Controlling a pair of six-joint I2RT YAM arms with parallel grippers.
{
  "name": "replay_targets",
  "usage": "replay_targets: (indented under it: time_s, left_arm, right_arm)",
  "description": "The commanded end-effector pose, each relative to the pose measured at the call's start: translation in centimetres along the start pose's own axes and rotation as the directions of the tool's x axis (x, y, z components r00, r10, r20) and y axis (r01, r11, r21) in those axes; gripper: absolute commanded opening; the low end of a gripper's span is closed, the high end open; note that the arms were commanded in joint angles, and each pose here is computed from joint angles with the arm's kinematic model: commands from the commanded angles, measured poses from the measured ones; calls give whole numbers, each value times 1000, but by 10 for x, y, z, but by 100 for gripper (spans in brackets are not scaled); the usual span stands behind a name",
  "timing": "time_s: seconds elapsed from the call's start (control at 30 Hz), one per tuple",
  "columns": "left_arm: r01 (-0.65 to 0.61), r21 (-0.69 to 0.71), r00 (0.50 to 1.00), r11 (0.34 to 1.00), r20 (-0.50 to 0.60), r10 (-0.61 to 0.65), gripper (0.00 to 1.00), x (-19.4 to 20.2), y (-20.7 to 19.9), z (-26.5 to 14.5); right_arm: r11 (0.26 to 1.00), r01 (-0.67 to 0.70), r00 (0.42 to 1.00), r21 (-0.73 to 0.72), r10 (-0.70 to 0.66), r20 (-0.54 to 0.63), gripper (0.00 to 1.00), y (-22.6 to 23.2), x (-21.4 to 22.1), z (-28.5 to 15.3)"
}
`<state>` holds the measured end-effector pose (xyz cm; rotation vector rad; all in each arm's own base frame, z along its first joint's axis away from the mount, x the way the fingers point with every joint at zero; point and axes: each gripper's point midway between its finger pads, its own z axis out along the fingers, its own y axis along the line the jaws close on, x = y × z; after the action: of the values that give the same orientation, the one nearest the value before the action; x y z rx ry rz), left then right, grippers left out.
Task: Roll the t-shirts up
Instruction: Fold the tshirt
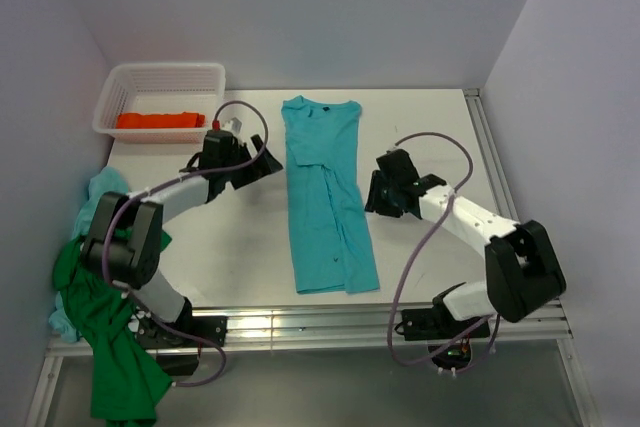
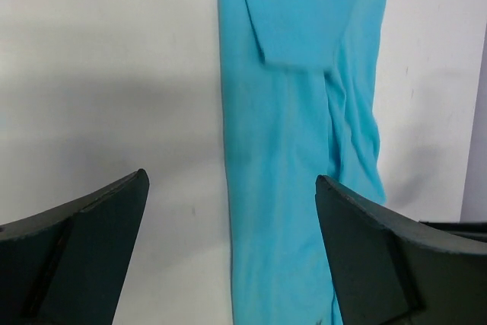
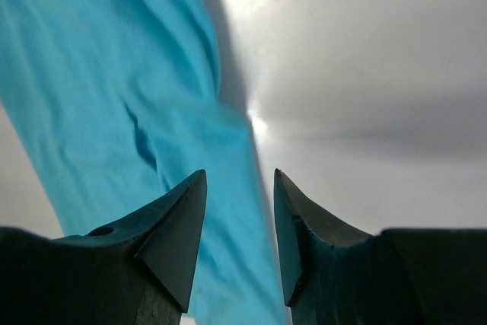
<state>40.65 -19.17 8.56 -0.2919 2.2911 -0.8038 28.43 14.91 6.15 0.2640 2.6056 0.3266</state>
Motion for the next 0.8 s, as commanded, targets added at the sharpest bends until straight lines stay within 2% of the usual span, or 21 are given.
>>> replay_targets:
  time_s: [0.0, 0.13, 0.17, 0.4, 0.5, 0.77]
  left_arm:
    - [-28, -51, 1000, 998, -8, 27, 97, 38, -2, -29]
    - [-75, -33, 995, 997, -72, 73, 97, 85, -12, -65]
    - [-73, -48, 992, 996, -103, 68, 96, 103, -1, -71]
    - [-67, -9, 986, 998, -155, 65, 89, 159, -4, -114]
    - [-50, 4, 984, 999, -172, 50, 85, 174, -3, -120]
    - [-48, 15, 969, 999, -243, 50, 84, 215, -14, -121]
  right_arm:
    - [1000, 8, 1000, 2, -8, -18, 48, -3, 29, -12]
    - [998, 44, 998, 48, -42, -57, 48, -3, 67, -20]
    - [998, 47, 997, 43, -45, -56, 48, -2, 73, -22]
    - [999, 5, 997, 54, -1, -72, 45, -13, 118, -34]
    - [999, -4, 996, 36, 7, -87, 43, -13, 131, -38]
    - [999, 25, 992, 32, -21, -127, 42, -15, 155, -39]
